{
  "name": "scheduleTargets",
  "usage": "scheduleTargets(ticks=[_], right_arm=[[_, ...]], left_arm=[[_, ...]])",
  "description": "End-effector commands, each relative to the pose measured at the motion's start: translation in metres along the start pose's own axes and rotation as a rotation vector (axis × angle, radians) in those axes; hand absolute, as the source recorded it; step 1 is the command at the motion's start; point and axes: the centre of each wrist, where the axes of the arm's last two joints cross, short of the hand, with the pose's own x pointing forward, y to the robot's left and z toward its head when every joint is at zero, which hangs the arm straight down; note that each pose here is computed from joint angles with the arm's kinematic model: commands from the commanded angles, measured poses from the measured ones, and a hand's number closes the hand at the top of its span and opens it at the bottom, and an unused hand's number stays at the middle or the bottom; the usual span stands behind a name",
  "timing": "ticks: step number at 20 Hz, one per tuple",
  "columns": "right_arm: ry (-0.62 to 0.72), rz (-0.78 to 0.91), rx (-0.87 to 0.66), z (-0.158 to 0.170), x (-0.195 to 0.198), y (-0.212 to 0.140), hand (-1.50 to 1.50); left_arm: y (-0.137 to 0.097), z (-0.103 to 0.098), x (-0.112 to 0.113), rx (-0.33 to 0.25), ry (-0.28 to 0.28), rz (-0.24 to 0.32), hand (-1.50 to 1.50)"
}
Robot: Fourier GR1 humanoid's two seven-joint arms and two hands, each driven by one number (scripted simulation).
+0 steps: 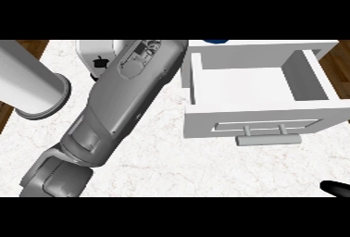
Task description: Pick up the can, place it into the drawer and close the drawer
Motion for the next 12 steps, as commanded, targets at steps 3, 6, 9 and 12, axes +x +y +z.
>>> scheduleTargets(ticks=[3, 6, 9, 12], right_arm=[[-0.008, -0.007, 0.014, -0.001, 0.004, 0.007, -1.50], [-0.009, -0.009, 0.040, -0.012, 0.012, 0.003, -1.50], [-0.015, 0.003, 0.042, 0.000, 0.018, 0.006, -1.50], [-0.007, -0.008, 0.073, -0.008, -0.001, 0.010, -1.50]], left_arm=[[-0.012, -0.009, 0.004, -0.001, 0.024, -0.025, 1.50], [-0.021, -0.010, 0.007, 0.034, 0.033, -0.055, 1.50], [-0.023, -0.014, 0.014, 0.044, 0.025, -0.083, 1.50], [-0.029, -0.014, 0.020, 0.106, 0.010, -0.100, 1.50]])
